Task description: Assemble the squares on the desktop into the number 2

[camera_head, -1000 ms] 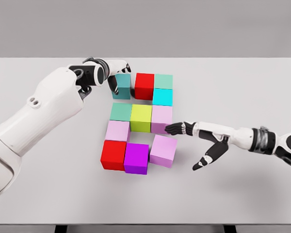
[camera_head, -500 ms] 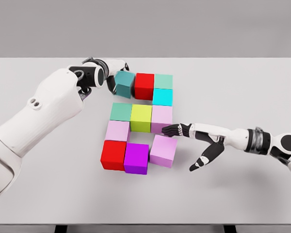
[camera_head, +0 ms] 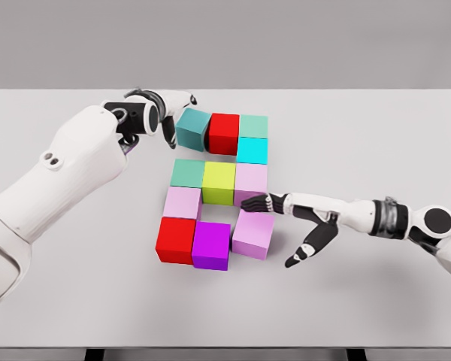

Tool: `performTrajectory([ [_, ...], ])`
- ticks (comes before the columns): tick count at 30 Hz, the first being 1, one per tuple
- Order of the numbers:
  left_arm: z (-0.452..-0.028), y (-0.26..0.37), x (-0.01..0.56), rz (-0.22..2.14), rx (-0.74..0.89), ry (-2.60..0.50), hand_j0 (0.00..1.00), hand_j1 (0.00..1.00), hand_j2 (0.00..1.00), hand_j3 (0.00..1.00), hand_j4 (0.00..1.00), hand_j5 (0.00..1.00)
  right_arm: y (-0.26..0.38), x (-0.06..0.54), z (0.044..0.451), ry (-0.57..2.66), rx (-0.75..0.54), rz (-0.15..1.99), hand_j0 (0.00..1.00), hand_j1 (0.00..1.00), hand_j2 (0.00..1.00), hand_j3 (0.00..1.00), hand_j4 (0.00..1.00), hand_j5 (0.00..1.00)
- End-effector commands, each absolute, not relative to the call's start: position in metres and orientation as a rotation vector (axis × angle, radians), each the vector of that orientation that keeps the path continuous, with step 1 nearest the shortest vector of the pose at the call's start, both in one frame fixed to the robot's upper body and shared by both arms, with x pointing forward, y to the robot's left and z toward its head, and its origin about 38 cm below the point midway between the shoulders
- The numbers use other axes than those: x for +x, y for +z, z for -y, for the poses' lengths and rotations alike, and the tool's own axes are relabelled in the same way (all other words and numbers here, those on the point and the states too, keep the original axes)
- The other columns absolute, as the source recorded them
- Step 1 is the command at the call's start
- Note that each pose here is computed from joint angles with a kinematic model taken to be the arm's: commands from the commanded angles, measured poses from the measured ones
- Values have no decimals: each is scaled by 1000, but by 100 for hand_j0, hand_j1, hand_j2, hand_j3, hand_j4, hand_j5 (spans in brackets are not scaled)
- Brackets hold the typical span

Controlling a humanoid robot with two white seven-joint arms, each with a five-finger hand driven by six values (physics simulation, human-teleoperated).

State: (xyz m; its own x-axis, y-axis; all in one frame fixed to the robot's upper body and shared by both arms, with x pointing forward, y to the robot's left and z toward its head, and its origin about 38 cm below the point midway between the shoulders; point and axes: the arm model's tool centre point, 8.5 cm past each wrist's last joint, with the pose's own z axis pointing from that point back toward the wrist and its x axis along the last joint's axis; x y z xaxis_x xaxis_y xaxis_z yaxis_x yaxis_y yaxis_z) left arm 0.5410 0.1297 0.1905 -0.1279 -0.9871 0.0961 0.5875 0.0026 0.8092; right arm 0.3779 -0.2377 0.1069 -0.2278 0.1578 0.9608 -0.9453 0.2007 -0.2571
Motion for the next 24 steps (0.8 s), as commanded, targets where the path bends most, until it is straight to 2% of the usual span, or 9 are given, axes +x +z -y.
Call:
performTrajectory([
  [1, -132, 190, 541, 858, 628, -1514, 99, 99, 99, 99, 99, 99, 107, 377, 234, 1276, 831, 1383, 100, 100, 100, 100, 100, 100],
  [24, -131, 187, 538, 877, 610, -1585, 100, 100, 100, 100, 100, 100, 108, 365, 222, 1311, 881, 1371, 100, 100, 100, 100, 100, 100],
])
